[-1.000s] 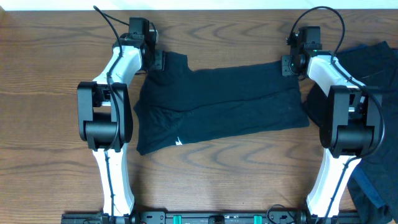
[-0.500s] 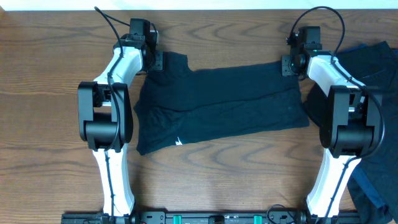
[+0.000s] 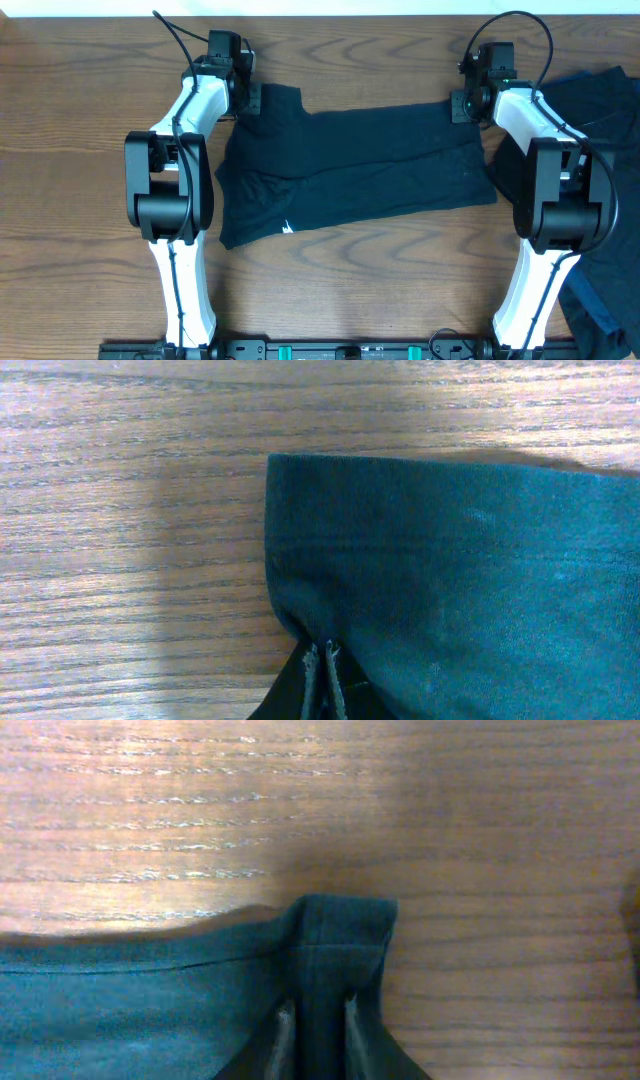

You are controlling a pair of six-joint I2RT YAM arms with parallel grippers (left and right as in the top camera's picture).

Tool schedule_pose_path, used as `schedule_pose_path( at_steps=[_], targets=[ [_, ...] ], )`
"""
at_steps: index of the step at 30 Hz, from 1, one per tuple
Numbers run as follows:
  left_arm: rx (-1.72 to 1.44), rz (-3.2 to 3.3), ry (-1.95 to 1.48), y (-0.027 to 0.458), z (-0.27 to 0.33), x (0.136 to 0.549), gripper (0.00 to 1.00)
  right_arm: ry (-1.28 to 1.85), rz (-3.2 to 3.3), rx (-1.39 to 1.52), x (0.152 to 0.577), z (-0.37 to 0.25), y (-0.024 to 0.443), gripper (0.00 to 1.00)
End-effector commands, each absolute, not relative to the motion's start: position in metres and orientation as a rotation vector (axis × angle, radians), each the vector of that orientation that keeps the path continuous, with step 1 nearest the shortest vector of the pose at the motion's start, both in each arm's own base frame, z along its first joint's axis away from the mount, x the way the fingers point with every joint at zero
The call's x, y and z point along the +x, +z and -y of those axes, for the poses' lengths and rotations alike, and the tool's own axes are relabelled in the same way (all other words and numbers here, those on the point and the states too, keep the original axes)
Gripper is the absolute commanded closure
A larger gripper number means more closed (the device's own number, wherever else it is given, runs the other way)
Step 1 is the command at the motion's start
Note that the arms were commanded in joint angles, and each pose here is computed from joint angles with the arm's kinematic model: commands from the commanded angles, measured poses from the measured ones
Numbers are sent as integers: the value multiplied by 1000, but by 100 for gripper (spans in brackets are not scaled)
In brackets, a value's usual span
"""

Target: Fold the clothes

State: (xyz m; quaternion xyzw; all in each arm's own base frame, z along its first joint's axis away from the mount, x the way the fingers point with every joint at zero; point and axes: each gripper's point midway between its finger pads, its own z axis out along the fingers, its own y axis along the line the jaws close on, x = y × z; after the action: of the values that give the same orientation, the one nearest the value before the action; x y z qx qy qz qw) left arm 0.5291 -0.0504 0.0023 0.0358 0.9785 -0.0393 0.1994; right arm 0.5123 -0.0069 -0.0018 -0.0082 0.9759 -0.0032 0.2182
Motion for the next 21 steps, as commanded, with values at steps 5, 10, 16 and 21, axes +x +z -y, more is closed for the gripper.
schedule_pose_path(
  at_steps=[5, 10, 16, 21],
  targets=[
    [113, -2806, -111, -20, 51, 514, 94, -55, -2816, -28, 492, 13, -38, 45],
    [112, -2806, -111, -20, 51, 514, 94, -55, -2798, -26, 501, 14, -15, 46],
    [112, -2806, -111, -20, 51, 514, 94, -50, -2848, 4, 491, 14, -24, 54],
    [113, -2805, -111, -19, 51, 514, 94, -50, -2806, 4, 502, 14, -24, 54]
  ],
)
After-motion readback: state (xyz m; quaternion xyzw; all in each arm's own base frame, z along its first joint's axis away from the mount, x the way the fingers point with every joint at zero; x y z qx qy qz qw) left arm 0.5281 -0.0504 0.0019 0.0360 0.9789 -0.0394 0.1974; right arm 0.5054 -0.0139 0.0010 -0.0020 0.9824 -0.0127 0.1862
